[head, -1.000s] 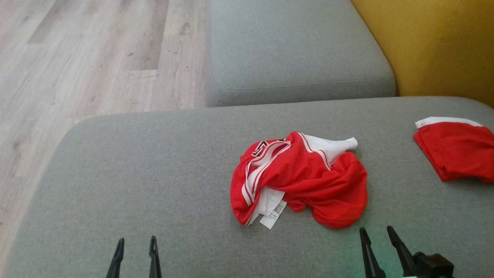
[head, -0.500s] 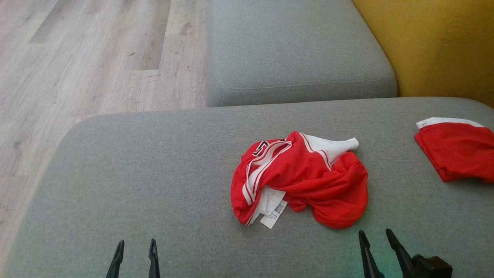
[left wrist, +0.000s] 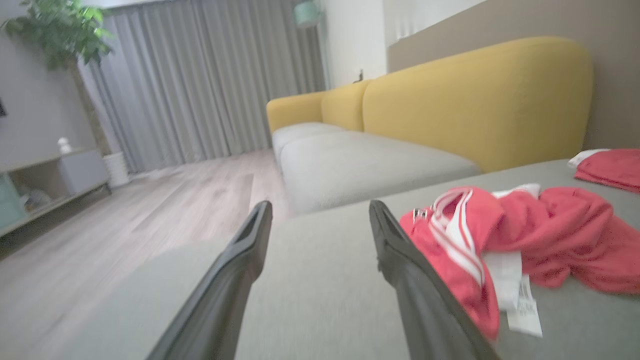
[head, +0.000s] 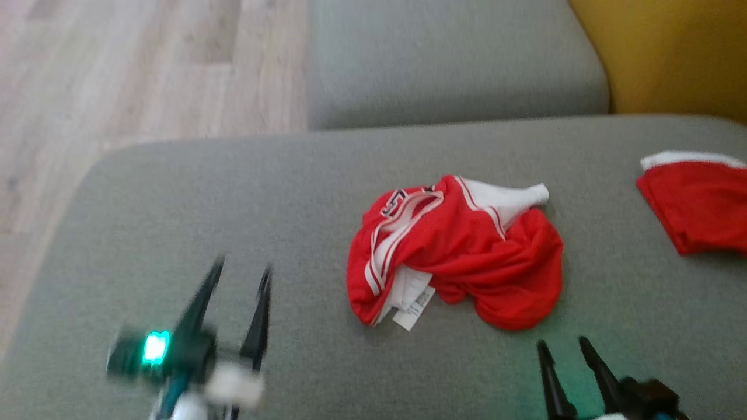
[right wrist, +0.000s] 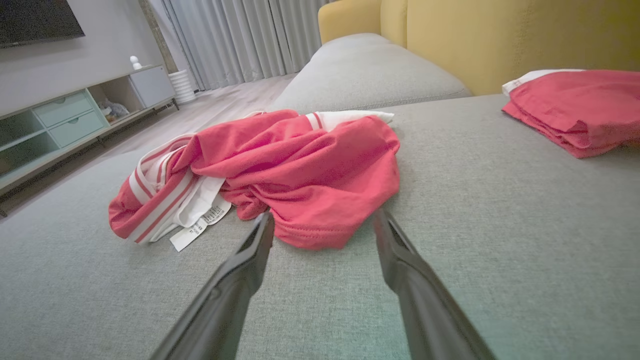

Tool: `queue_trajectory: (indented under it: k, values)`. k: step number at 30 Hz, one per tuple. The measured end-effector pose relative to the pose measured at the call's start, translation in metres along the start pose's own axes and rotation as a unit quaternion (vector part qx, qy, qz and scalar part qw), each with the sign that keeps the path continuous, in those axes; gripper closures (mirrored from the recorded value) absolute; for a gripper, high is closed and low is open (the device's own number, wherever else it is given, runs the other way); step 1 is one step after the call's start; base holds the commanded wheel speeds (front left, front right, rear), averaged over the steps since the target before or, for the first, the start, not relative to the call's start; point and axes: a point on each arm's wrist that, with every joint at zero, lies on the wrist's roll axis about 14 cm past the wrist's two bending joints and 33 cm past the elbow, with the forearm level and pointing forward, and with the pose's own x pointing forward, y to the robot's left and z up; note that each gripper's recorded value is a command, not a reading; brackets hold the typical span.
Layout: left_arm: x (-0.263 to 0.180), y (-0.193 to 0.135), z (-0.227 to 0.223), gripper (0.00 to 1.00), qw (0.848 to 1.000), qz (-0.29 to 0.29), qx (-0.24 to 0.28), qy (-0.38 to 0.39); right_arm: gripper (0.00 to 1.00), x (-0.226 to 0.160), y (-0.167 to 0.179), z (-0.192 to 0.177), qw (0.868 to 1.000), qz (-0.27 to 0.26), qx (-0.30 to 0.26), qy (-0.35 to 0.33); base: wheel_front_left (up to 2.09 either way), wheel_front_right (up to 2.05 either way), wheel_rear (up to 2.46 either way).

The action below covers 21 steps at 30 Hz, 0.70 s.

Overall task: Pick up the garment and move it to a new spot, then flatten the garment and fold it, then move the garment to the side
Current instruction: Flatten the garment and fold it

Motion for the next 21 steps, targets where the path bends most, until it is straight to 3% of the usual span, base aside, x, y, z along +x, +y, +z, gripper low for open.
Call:
queue_trajectory:
  k: [5, 12, 16, 21]
  values:
    - [0.074, -0.020, 0.047, 0.00, 0.995, -0.074, 0.031, -0.062, 0.00, 0.020, 0.004, 0.007, 1.000, 0.010, -0.003, -0.002, 0.00, 0.00, 0.00]
    - [0.154, -0.079, 0.067, 0.00, 0.979, -0.185, 0.054, -0.060, 0.00, 0.041, -0.006, 0.013, 1.000, -0.001, -0.004, -0.004, 0.00, 0.00, 0.00]
    - [0.173, -0.130, 0.048, 0.00, 0.959, -0.278, 0.057, -0.006, 0.00, 0.045, -0.023, 0.012, 1.000, -0.027, -0.002, 0.001, 0.00, 0.00, 0.00]
    - [0.185, -0.148, 0.005, 0.00, 0.934, -0.338, 0.095, 0.067, 0.00, 0.044, -0.042, 0.005, 0.998, -0.057, 0.003, 0.013, 0.00, 0.00, 0.00]
